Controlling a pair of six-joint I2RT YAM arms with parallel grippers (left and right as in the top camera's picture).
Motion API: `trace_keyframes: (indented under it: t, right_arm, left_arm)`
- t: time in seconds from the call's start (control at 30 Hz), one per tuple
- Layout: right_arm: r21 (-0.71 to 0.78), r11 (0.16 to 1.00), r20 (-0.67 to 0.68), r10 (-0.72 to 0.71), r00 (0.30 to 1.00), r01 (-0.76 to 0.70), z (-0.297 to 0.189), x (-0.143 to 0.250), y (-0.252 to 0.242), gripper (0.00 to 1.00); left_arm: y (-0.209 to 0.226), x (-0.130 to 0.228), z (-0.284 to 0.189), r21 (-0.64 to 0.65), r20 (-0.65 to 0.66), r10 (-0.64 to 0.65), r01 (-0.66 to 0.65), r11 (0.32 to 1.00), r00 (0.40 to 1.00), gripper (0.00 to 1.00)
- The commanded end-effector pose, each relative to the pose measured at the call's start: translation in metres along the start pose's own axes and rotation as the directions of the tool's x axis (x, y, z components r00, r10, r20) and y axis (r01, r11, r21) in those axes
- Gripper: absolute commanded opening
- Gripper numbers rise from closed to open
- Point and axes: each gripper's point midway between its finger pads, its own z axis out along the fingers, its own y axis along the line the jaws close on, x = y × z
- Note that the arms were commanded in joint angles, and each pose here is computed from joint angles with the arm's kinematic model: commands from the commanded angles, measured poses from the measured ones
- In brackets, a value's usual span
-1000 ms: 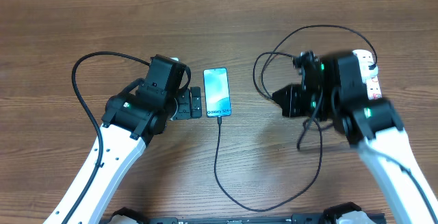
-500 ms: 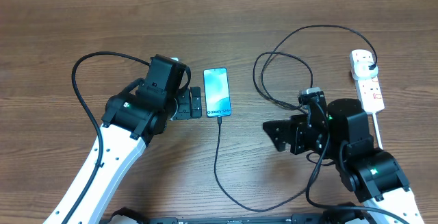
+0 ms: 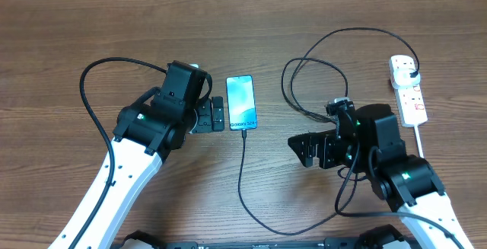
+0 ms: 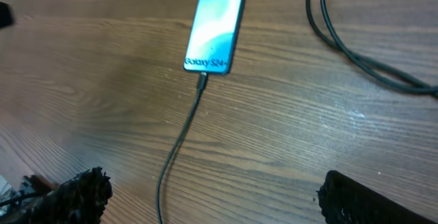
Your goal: Plug charger to phone and switch on socket
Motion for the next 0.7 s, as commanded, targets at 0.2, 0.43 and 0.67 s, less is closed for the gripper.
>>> trace_keyframes:
  t: [0.2,0.43,0.67]
  right_arm:
    - [0.153,0.988,0.094,-0.044,0.995,0.029,-0.008,-0.016,-0.021,1.0]
    - [0.206,0.977,0.424,-0.03,0.905,-0.064,-0.035,-0.039,-0.038,1.0]
    - [0.1,0.995,0.705,-0.057,0.707,-0.019,-0.039,-0.041,-0.041,1.0]
  left_arm:
    - [0.003,-0.001,-0.003,-0.01,0.013,-0.012,0.012,1.0,1.0,1.0]
    - [0.003,-0.001,-0.003,-0.009,0.013,-0.011,0.011,1.0,1.0,0.99]
    - [0.003,-0.001,-0.003,-0.009,0.013,-0.011,0.011,1.0,1.0,0.99]
